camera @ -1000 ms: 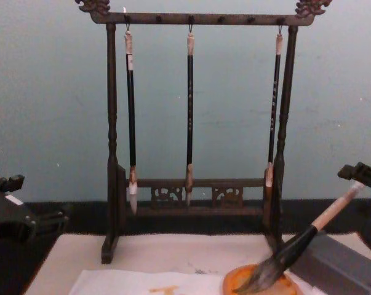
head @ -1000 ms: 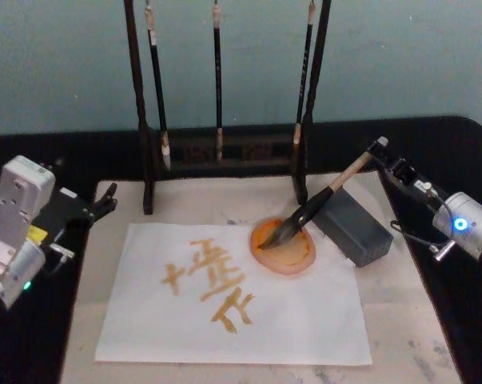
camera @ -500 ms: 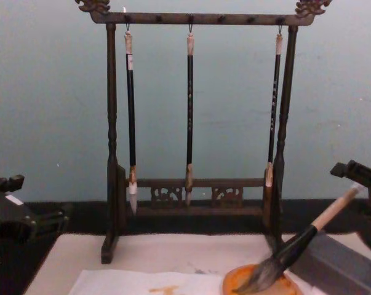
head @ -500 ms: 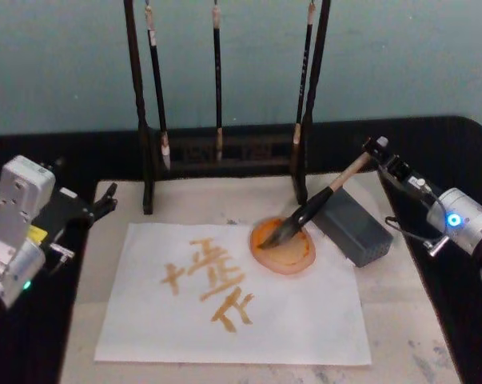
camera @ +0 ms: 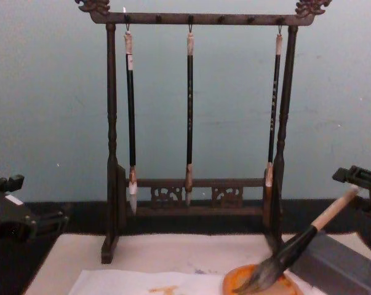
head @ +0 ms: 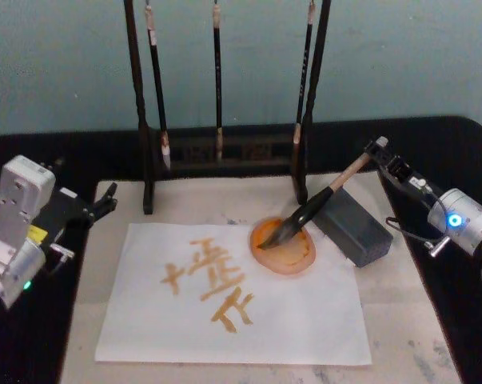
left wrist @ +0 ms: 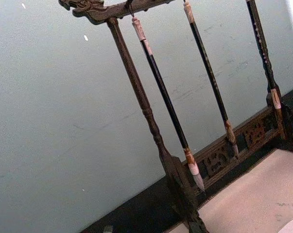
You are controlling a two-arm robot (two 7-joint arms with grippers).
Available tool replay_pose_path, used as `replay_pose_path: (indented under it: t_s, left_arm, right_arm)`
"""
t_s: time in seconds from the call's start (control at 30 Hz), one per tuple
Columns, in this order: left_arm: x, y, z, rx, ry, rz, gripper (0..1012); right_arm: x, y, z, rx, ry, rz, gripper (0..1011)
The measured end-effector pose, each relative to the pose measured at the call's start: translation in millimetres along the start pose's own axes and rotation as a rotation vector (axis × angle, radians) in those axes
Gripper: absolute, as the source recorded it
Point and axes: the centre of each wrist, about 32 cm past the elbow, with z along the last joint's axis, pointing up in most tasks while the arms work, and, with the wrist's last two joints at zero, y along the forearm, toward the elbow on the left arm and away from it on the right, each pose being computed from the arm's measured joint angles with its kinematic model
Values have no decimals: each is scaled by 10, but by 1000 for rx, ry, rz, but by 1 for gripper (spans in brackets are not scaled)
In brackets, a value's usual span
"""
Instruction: Pick up the brush from the inkstone, write on the paper, then place the brush back to its original position.
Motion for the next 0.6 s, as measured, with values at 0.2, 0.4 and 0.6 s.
replay_pose_path:
  t_s: [0.2,0.4,0.6]
  left_arm:
    - [0,0,0,0,0,0,1010]
    - [0,0,0,0,0,0,1010]
    - [0,0,0,0,0,0,1010]
  right_arm:
    - [0,-2,1,0,0,-1,546]
    - [0,-4,1,0,1,-2,339]
    - [-2,-3,1,0,1,-1,177]
